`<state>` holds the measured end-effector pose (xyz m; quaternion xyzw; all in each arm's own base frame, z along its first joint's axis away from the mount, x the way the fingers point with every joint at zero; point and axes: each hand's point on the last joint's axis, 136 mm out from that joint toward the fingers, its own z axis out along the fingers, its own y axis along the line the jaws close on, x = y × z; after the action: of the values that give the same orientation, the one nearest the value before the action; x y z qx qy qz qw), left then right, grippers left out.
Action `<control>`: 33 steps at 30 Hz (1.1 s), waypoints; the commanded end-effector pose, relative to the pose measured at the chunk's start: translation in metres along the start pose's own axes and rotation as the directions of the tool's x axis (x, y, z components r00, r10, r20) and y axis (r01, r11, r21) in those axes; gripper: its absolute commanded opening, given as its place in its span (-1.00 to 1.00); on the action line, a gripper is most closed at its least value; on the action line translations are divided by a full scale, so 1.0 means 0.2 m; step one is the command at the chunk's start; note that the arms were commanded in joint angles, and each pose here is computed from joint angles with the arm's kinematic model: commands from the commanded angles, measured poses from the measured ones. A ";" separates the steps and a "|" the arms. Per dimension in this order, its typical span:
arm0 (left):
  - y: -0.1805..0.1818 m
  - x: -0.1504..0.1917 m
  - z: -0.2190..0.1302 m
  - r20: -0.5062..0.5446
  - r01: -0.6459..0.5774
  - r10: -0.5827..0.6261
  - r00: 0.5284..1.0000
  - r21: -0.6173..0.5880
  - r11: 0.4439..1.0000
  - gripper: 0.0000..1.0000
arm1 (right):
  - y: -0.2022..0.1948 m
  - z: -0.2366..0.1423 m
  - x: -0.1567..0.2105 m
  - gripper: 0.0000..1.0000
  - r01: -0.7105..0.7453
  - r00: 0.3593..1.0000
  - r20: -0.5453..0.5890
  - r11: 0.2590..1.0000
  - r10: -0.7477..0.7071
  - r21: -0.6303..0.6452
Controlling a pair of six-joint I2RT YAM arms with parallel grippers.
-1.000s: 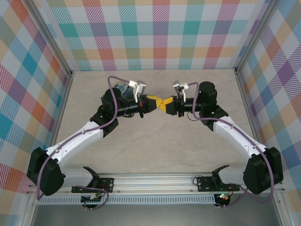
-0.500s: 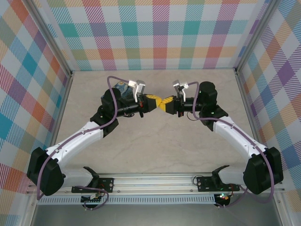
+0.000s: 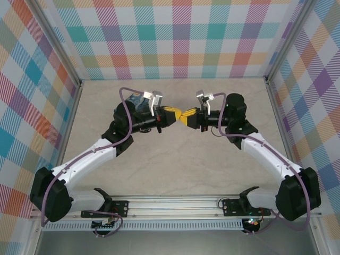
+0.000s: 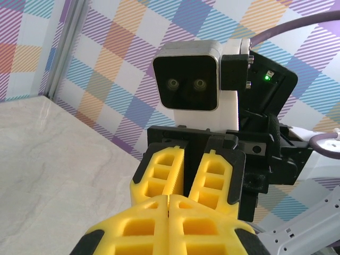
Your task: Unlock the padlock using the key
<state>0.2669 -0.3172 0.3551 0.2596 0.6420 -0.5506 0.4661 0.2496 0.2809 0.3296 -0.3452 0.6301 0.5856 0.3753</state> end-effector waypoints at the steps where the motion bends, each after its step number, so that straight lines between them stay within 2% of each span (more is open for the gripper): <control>1: -0.04 -0.02 -0.01 0.045 0.013 -0.014 0.999 0.036 0.999 -1.00 | 0.07 -0.03 -0.09 -0.62 0.076 0.995 0.059 0.997 -0.075 -0.015; 7: -0.04 -0.01 0.02 0.051 0.028 -0.030 0.998 0.048 0.998 -1.00 | 0.07 -0.02 -0.10 -0.53 0.061 0.996 0.065 0.997 -0.058 -0.039; 33: -0.04 -0.04 0.03 0.093 0.039 -0.044 0.995 0.051 0.998 -1.00 | 0.03 0.00 -0.08 -0.61 0.033 0.997 0.065 0.998 -0.030 -0.046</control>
<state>0.2711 -0.3216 0.3632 0.2270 0.6227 -0.5801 0.4736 0.2545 0.2811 0.3415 -0.3333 0.6133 0.6021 0.3875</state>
